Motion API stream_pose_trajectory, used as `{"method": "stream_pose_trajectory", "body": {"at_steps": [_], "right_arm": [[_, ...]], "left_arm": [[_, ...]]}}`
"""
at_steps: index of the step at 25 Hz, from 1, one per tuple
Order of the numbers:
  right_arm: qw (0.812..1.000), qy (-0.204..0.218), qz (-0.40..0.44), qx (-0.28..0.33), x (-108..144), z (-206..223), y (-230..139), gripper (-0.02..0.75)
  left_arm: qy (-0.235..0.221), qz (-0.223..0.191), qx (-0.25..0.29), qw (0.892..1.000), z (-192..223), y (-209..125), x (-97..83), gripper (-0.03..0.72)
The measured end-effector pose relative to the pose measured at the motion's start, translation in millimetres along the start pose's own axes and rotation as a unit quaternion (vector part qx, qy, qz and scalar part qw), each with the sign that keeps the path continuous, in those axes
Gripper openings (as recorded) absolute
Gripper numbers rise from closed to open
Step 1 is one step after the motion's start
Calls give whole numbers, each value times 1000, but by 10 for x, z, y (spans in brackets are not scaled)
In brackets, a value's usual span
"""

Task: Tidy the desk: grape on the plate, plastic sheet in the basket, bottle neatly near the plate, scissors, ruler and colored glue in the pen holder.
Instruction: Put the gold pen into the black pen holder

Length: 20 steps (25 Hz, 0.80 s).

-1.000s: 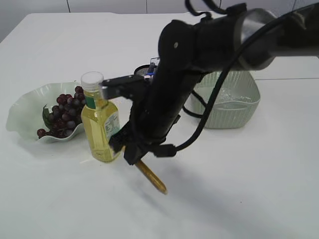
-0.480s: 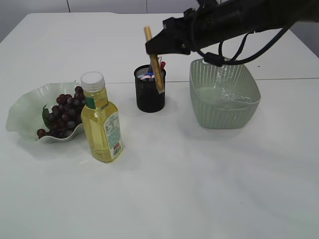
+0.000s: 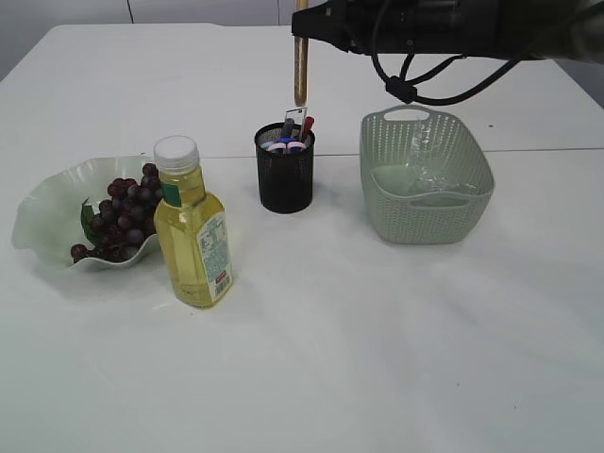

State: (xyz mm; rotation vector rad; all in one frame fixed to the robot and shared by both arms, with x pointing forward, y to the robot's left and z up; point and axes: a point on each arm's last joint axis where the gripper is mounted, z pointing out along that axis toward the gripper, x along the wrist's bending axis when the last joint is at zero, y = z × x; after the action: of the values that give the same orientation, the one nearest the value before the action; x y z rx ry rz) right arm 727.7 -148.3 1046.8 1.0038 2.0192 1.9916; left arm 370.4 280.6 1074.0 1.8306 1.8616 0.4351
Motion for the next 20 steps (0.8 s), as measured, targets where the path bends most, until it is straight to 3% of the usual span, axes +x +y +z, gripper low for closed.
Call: {"method": "stream_pose_trajectory", "body": {"at_steps": [9, 20], "right_arm": [[995, 23, -86, -52, -173, 203, 154, 79], [996, 25, -75, -47, -415, 348, -200, 79]], "left_arm": [[1, 1, 3, 1000, 0, -6, 2, 307], [2, 1, 10, 1000, 0, -18, 4, 307]]}}
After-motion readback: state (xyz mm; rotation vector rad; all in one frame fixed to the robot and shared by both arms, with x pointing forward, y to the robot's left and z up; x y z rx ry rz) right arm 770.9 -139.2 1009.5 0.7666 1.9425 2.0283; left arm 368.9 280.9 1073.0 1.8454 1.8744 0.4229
